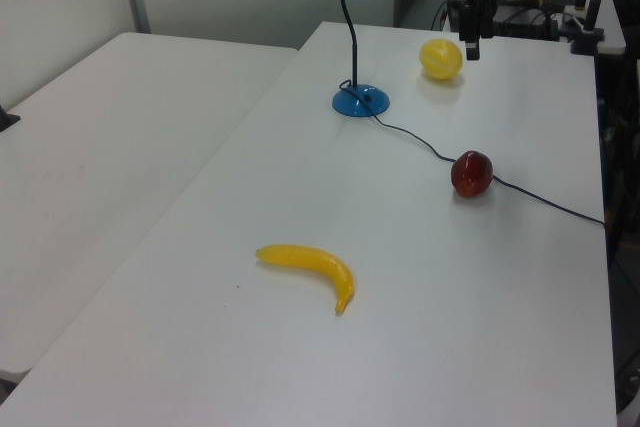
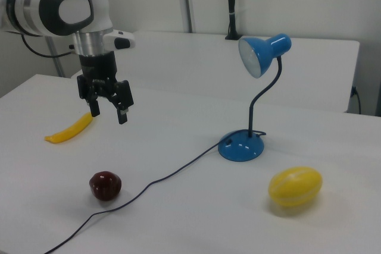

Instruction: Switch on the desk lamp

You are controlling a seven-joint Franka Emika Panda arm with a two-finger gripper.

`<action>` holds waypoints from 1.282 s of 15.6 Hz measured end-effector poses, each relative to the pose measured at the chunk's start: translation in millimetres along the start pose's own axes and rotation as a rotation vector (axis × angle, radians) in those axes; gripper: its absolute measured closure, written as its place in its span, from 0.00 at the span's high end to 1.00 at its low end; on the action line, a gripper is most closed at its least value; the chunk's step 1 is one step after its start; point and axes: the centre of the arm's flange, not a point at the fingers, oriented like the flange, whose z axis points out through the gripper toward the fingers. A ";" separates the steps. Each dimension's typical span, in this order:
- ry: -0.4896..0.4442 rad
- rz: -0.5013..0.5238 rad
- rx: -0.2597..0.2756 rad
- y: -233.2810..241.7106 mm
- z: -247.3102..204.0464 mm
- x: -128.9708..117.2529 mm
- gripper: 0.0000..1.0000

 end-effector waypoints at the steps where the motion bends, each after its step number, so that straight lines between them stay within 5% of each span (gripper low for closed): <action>1: 0.000 0.000 0.000 0.0 0.0 0.0 1.00; 16: -0.003 0.000 0.000 -0.2 1.7 1.0 1.00; 19: -0.014 -0.002 -0.001 -1.2 7.1 4.1 0.96; 20: -0.016 -0.002 0.000 -1.4 8.2 4.8 0.86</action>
